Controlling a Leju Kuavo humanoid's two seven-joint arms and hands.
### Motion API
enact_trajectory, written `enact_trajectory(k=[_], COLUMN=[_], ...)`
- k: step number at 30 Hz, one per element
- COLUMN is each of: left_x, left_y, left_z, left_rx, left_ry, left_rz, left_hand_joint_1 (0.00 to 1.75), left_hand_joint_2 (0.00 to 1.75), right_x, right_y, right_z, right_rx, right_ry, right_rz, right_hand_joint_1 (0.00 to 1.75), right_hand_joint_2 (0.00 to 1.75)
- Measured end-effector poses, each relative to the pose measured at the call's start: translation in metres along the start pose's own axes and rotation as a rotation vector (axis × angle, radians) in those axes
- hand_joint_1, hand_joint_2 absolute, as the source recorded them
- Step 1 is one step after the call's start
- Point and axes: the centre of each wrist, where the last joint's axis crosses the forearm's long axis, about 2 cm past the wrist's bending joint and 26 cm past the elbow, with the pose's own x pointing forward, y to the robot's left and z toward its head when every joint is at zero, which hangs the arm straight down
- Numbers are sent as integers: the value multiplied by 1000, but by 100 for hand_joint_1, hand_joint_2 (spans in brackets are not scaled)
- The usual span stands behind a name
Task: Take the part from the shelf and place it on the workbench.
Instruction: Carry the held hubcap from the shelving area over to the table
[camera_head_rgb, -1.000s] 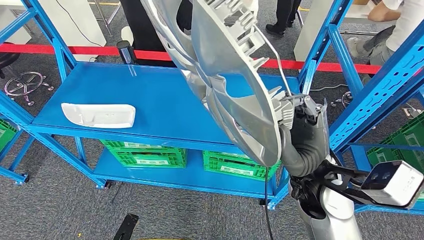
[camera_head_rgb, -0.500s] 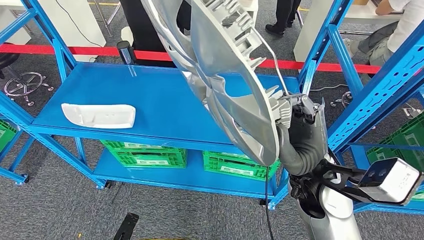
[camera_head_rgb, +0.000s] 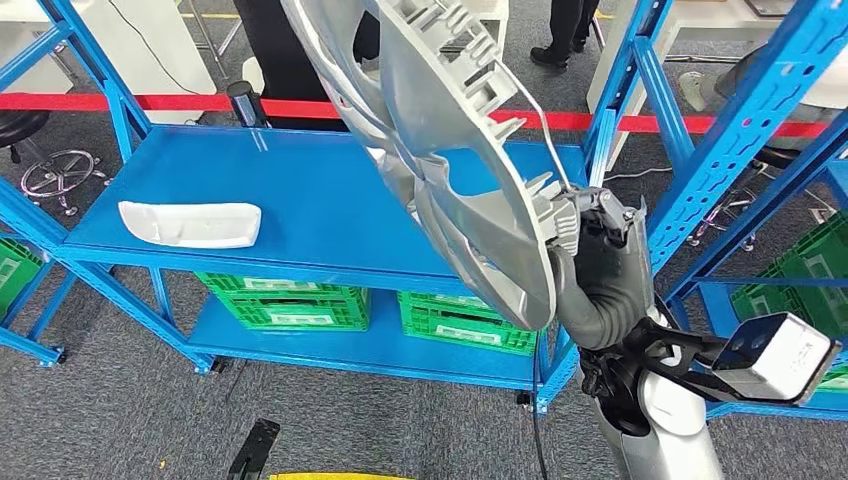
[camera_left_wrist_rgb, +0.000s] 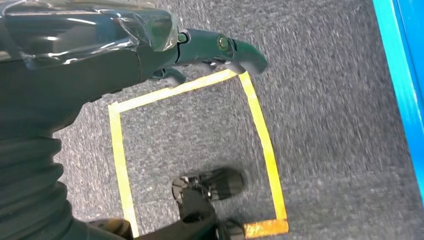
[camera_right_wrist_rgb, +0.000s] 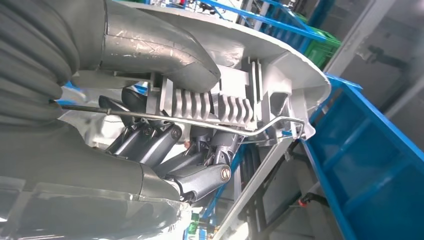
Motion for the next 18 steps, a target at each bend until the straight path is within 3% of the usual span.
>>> enact_trajectory(k=[18], left_x=[2], left_y=[3], left_z=[-2], left_rx=[6], left_ry=[-3], left_rz=[-3], left_hand_joint_1=[0], left_hand_joint_2=[175], right_x=[0], right_y=[0], right_z=[1], right_rx=[-5], right_ry=[3], right_rz=[-5], right_hand_joint_1=[175], right_hand_joint_2=[175])
